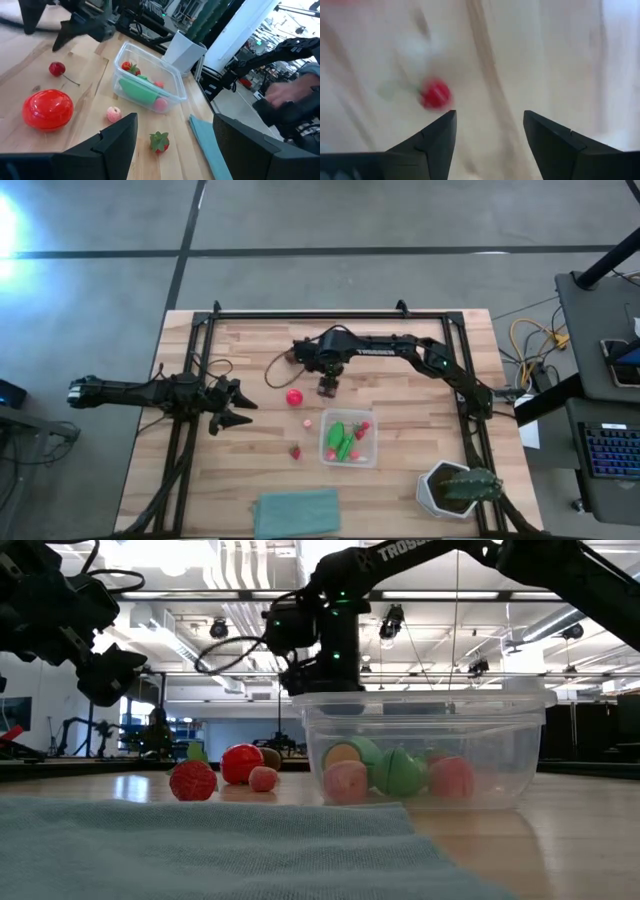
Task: Pick and placing Produce into tupperware
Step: Put the cherry into the transparent container
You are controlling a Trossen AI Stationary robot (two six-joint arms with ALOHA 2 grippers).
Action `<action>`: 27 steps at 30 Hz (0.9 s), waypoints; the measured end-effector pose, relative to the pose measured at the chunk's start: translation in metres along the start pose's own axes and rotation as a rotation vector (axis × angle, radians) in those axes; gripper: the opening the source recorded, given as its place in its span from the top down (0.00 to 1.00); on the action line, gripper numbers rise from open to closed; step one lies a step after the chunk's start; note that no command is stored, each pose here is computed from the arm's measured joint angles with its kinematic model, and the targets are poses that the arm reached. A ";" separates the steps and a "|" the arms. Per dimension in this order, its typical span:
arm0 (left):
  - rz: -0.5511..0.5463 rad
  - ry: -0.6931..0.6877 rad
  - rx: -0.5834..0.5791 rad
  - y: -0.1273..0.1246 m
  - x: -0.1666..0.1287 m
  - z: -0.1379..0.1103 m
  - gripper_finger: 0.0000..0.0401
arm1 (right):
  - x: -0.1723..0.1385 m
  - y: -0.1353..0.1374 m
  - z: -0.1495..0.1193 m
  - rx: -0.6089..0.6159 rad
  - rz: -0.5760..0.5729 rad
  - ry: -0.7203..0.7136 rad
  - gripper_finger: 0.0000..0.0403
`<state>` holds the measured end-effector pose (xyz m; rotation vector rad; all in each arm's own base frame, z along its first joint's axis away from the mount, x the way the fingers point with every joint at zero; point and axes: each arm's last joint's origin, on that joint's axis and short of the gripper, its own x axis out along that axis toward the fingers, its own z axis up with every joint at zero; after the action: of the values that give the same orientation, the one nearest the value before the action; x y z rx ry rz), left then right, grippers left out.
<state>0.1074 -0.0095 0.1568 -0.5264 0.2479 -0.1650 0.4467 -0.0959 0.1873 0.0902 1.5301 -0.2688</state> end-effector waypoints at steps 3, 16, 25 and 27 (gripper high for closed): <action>0.000 0.000 0.000 0.000 0.000 0.000 0.39 | 0.003 -0.001 -0.005 -0.119 -0.014 0.050 0.45; -0.001 0.000 0.000 0.000 0.000 0.000 0.39 | 0.004 0.014 0.005 -0.521 0.069 -0.080 0.47; -0.001 -0.001 0.000 0.000 0.000 0.000 0.39 | 0.016 0.017 0.001 -0.599 0.084 -0.049 0.47; -0.001 0.000 0.000 0.000 0.000 0.000 0.39 | 0.017 0.017 0.001 -0.602 0.083 -0.053 0.47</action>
<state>0.1074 -0.0095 0.1570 -0.5264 0.2474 -0.1657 0.4524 -0.0813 0.1688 -0.3258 1.4934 0.2586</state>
